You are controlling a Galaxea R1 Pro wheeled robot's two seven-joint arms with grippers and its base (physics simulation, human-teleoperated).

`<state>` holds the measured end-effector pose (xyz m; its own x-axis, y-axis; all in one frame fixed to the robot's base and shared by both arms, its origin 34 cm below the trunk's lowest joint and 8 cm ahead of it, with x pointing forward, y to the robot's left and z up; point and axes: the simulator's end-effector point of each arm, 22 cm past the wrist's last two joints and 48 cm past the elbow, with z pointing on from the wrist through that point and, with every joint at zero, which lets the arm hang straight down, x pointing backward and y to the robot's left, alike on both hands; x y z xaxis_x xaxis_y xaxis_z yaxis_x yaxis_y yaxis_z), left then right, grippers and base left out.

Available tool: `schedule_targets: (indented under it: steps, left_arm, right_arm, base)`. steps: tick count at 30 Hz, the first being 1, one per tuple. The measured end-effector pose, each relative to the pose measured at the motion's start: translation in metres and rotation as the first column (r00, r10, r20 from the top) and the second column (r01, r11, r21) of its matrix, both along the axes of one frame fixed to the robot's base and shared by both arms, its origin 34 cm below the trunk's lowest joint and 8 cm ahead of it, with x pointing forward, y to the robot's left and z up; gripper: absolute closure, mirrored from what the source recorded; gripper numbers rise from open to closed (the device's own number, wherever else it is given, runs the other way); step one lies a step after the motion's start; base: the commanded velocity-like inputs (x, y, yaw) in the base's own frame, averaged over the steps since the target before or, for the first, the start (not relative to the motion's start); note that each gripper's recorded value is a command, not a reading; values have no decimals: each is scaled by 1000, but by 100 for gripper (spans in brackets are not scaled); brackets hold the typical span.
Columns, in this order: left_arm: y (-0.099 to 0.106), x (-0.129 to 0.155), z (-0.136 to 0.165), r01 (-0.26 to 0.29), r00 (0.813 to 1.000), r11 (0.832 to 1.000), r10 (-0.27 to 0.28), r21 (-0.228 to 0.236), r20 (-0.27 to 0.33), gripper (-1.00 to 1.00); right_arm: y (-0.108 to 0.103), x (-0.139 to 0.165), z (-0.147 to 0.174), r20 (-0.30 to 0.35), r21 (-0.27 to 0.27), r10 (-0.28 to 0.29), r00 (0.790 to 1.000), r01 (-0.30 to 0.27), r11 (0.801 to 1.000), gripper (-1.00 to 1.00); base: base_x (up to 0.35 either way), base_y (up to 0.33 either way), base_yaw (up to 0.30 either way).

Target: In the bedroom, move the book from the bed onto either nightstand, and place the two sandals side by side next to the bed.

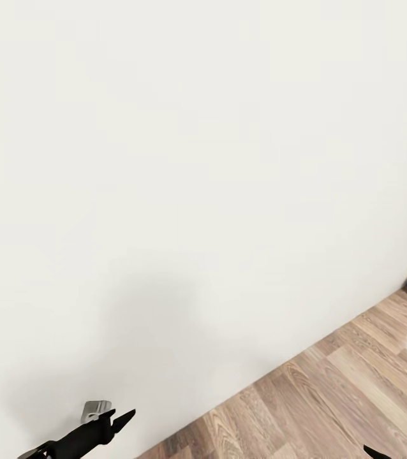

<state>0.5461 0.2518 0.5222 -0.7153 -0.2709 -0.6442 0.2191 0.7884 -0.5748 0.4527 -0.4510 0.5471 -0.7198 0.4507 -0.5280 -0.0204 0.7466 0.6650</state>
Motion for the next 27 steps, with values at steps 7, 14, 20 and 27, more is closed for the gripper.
schedule_targets:
  steps: [7,14,20,27]
  left_arm:
    - [0,0,0,0,1000,1000,0,0,0,-100]
    - [0,0,0,0,1000,1000,0,0,0,-100]
    - [0,0,0,0,1000,1000,0,0,0,-100]
    - [0,0,0,0,1000,1000,0,0,0,-100]
  right_arm:
    - [0,0,0,0,0,0,1000,0,1000,-100]
    - [0,0,0,0,0,0,1000,0,1000,-100]
    - [0,0,0,0,0,0,1000,0,1000,-100]
    - [0,0,0,0,0,0,1000,0,1000,-100]
  base:
    - [0,0,-216]
    - [0,0,-213]
    - [0,0,-212]
    - [0,0,-211]
